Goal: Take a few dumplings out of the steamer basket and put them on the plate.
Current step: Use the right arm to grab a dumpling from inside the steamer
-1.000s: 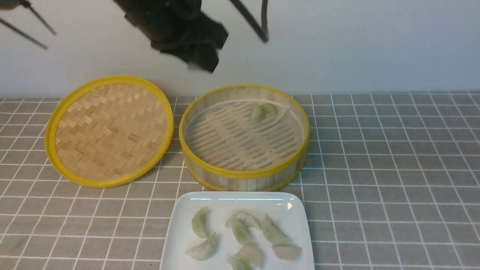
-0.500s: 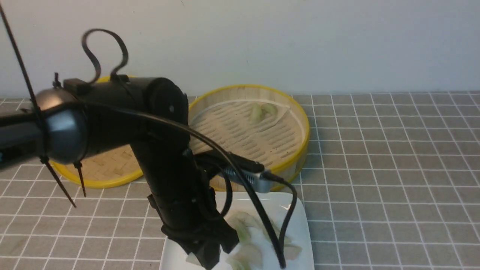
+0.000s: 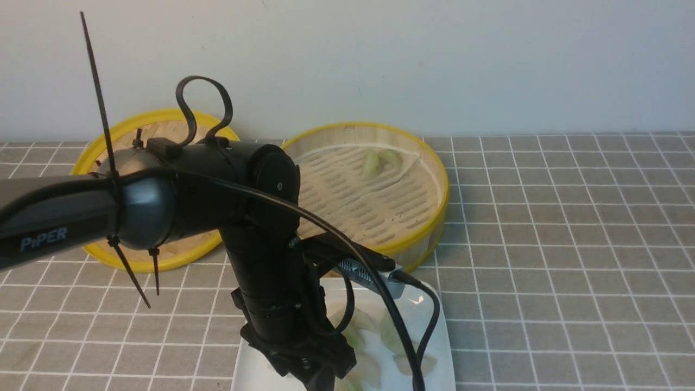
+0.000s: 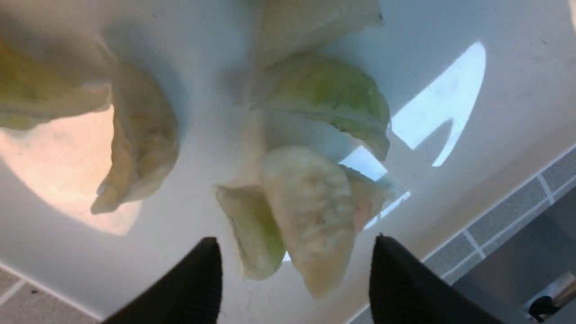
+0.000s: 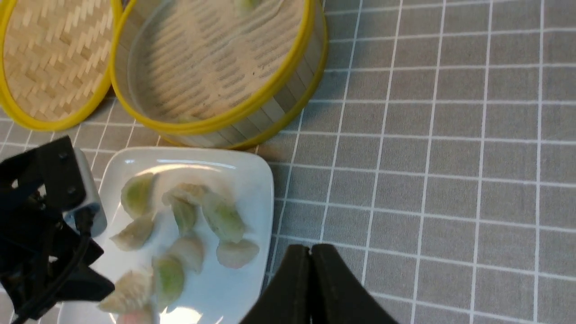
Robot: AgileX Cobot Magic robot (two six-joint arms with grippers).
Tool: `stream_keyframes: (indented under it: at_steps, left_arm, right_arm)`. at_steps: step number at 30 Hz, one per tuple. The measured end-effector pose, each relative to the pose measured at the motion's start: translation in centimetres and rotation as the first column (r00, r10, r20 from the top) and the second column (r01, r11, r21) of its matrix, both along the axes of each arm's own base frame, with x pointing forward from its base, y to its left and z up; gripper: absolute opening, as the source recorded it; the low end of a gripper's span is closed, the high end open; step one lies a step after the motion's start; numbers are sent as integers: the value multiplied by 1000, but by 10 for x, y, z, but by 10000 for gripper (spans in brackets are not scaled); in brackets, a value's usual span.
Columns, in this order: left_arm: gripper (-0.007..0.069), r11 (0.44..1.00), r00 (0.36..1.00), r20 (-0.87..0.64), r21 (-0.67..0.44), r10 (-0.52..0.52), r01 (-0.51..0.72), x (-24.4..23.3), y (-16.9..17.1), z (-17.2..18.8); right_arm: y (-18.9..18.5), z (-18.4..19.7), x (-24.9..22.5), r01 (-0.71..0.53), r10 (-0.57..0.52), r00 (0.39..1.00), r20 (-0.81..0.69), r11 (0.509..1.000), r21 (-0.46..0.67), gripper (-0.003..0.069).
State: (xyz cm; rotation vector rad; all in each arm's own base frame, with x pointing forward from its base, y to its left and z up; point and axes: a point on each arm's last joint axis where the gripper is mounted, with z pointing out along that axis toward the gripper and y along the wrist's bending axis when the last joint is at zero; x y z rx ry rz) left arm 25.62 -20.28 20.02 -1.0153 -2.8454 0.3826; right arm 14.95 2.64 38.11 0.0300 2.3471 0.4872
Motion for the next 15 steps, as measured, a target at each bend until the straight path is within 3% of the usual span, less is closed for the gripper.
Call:
stream_keyframes:
  at_steps: [2,4,6,9,10,11,15]
  left_arm:
    - [473,1000,1000,22,-12,4,-4,4,-2,5]
    - [467,1000,999,35,-16,9,-8,6,-3,8]
    - [404,1000,996,83,-19,17,-16,14,-6,19]
    - [213,999,985,169,-29,34,-30,19,-4,44]
    - [197,999,985,171,-30,36,-31,19,-4,45]
    - [79,998,975,217,-50,55,-45,19,3,61]
    - [3,985,933,327,-126,152,-116,13,33,109]
  right_arm:
    - [0,6,5,0,0,1000,26,1000,5,-10]
    - [1,10,9,-10,9,999,34,1000,8,-10]
    - [3,16,24,-35,35,999,23,999,33,-10]
    - [6,22,54,-79,81,996,-29,995,58,-10]
    - [7,22,57,-81,83,996,-34,995,58,-10]
    - [10,22,71,-109,112,992,-56,993,55,-10]
    - [29,21,107,-196,196,977,-90,981,7,-10]
